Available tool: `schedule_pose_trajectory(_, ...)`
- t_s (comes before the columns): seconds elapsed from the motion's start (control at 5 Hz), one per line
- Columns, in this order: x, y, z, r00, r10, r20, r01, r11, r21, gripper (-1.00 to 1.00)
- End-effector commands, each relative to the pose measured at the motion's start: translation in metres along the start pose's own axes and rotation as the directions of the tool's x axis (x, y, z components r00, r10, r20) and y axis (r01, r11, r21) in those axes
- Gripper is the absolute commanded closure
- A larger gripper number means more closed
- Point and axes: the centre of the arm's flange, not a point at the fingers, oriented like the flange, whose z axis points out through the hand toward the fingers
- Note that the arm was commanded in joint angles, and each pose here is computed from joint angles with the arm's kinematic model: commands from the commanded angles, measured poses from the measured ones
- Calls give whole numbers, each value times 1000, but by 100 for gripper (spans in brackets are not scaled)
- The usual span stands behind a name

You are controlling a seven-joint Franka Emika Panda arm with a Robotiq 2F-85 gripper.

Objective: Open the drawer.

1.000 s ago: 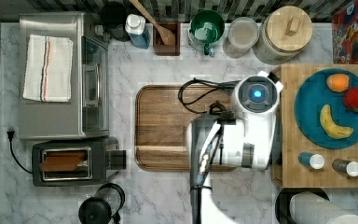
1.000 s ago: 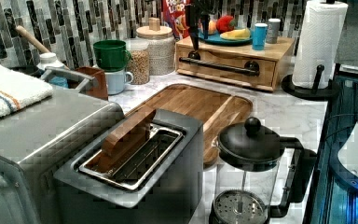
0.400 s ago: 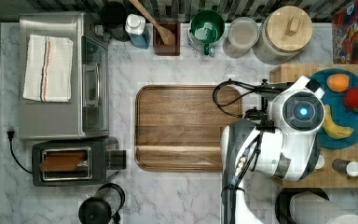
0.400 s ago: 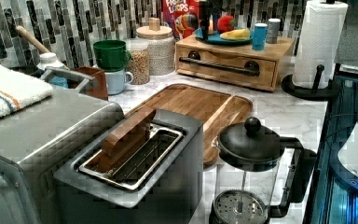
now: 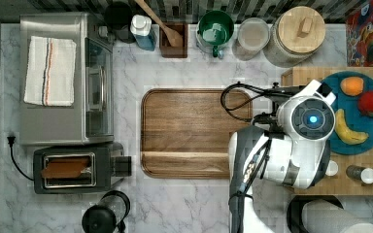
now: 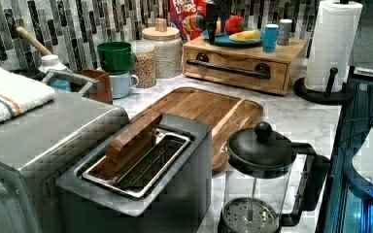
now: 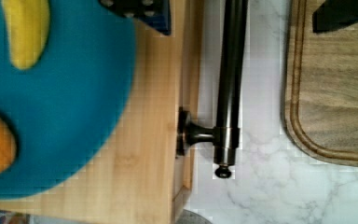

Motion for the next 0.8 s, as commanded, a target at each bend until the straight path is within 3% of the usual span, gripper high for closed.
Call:
schedule_pose_trajectory(0.2, 13, -36, 41, 1000, -31, -5, 31, 1000, 3, -100)
schedule_pose_trajectory(0.6, 8, -32, 72, 1000, 6, -3, -6, 1000, 4, -100)
schedule_pose_trajectory(0.8, 8, -41, 83, 999, 33, 21, -33, 999, -9, -100)
